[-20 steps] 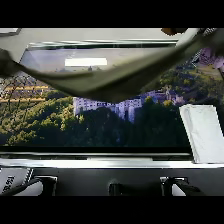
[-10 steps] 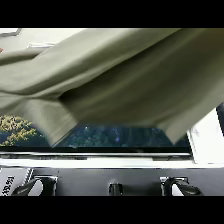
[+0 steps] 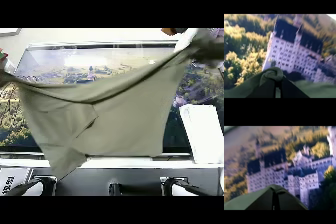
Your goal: Fold the clothes and pants, and hang the long-sleeved shirts on hangers.
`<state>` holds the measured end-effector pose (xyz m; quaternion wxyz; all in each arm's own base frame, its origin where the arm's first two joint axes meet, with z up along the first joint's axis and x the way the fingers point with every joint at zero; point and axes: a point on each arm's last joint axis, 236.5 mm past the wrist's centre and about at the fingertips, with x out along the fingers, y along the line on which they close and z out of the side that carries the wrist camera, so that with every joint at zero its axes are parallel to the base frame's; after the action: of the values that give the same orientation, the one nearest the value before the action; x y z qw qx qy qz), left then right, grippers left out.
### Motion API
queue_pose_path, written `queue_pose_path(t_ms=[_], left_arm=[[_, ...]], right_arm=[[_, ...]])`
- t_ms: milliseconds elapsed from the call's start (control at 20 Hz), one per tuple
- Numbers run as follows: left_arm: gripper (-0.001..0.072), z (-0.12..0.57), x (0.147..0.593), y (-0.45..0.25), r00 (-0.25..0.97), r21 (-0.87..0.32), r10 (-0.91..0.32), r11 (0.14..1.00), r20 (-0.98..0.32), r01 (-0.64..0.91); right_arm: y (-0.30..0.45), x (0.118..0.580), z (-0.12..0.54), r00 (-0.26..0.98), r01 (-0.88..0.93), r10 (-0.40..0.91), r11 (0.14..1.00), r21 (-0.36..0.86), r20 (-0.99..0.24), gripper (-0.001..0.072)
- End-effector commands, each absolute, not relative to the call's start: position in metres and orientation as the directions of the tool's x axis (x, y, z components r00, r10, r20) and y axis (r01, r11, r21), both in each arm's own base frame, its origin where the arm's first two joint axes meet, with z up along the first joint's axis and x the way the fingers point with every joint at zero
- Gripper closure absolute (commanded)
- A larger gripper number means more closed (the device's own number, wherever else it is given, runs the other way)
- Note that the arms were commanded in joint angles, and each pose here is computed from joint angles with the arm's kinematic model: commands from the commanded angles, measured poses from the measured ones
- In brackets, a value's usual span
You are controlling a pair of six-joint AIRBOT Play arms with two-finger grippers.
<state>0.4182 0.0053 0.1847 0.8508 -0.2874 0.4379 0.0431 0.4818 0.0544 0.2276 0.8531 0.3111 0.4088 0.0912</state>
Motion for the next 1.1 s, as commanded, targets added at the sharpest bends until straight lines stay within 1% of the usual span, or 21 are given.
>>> queue_pose_path(t_ms=[0, 100, 200, 300, 400, 450, 500, 550, 600, 650, 800, 850, 900, 1000, 1050], left_arm=[[0.0689, 0.052, 0.469, -0.022, 0.43, -0.41, -0.237, 0.832, -0.871, -0.374], [0.0689, -0.008, 0.487, -0.026, 0.369, -0.407, -0.257, 0.811, -0.893, -0.419], [0.0688, -0.047, 0.494, -0.029, 0.33, -0.412, -0.28, 0.789, -0.902, -0.456], [0.0688, -0.07, 0.495, -0.031, 0.298, -0.404, -0.289, 0.781, -0.91, -0.477], [0.0687, -0.08, 0.493, -0.03, 0.28, -0.394, -0.289, 0.784, -0.915, -0.48], [0.0683, -0.079, 0.493, -0.028, 0.283, -0.394, -0.288, 0.786, -0.915, -0.476], [0.0636, -0.075, 0.492, -0.023, 0.285, -0.395, -0.287, 0.782, -0.915, -0.481], [0.0557, -0.068, 0.491, -0.016, 0.285, -0.391, -0.281, 0.783, -0.916, -0.485], [0.0511, -0.06, 0.487, -0.005, 0.276, -0.374, -0.267, 0.79, -0.923, -0.485], [0.0511, -0.051, 0.481, 0.007, 0.261, -0.349, -0.252, 0.817, -0.932, -0.459], [0.0511, -0.024, 0.444, 0.049, 0.185, -0.235, -0.179, 0.907, -0.966, -0.349], [0.0511, -0.015, 0.43, 0.061, 0.164, -0.23, -0.18, 0.897, -0.97, -0.377], [0.051, -0.006, 0.422, 0.066, 0.183, -0.262, -0.202, 0.874, -0.962, -0.409], [0.051, 0.001, 0.398, 0.075, 0.196, -0.284, -0.218, 0.855, -0.956, -0.434], [0.0509, -0.001, 0.38, 0.077, 0.184, -0.282, -0.221, 0.846, -0.958, -0.452]], right_arm=[[0.073, 0.546, 0.092, 0.529, 0.211, 0.431, 0.768, 0.605, -0.731, 0.068], [0.077, 0.574, 0.041, 0.527, 0.258, 0.428, 0.743, 0.618, -0.734, 0.068], [0.081, 0.592, 0.009, 0.538, 0.3, 0.442, 0.695, 0.653, -0.718, 0.068], [0.081, 0.602, -0.013, 0.546, 0.328, 0.444, 0.667, 0.669, -0.71, 0.0679], [0.079, 0.605, -0.027, 0.54, 0.343, 0.438, 0.665, 0.664, -0.718, 0.0669], [0.079, 0.604, -0.029, 0.535, 0.346, 0.439, 0.666, 0.661, -0.722, 0.0586], [0.075, 0.599, -0.027, 0.521, 0.346, 0.444, 0.671, 0.656, -0.729, 0.0471], [0.069, 0.591, -0.021, 0.5, 0.35, 0.451, 0.675, 0.649, -0.739, 0.0368], [0.057, 0.582, -0.011, 0.484, 0.341, 0.455, 0.689, 0.64, -0.748, 0.028], [0.043, 0.571, 0.002, 0.47, 0.312, 0.456, 0.715, 0.625, -0.756, 0.0206], [-0.026, 0.516, 0.039, 0.393, 0.268, 0.395, 0.815, 0.514, -0.831, 0.02], [-0.048, 0.496, 0.048, 0.367, 0.259, 0.365, 0.844, 0.47, -0.856, 0.0201], [-0.067, 0.475, 0.057, 0.346, 0.251, 0.344, 0.862, 0.44, -0.873, 0.0201], [-0.086, 0.436, 0.06, 0.307, 0.248, 0.35, 0.869, 0.429, -0.885, 0.0201], [-0.086, 0.413, 0.053, 0.277, 0.251, 0.377, 0.859, 0.445, -0.884, 0.02]])
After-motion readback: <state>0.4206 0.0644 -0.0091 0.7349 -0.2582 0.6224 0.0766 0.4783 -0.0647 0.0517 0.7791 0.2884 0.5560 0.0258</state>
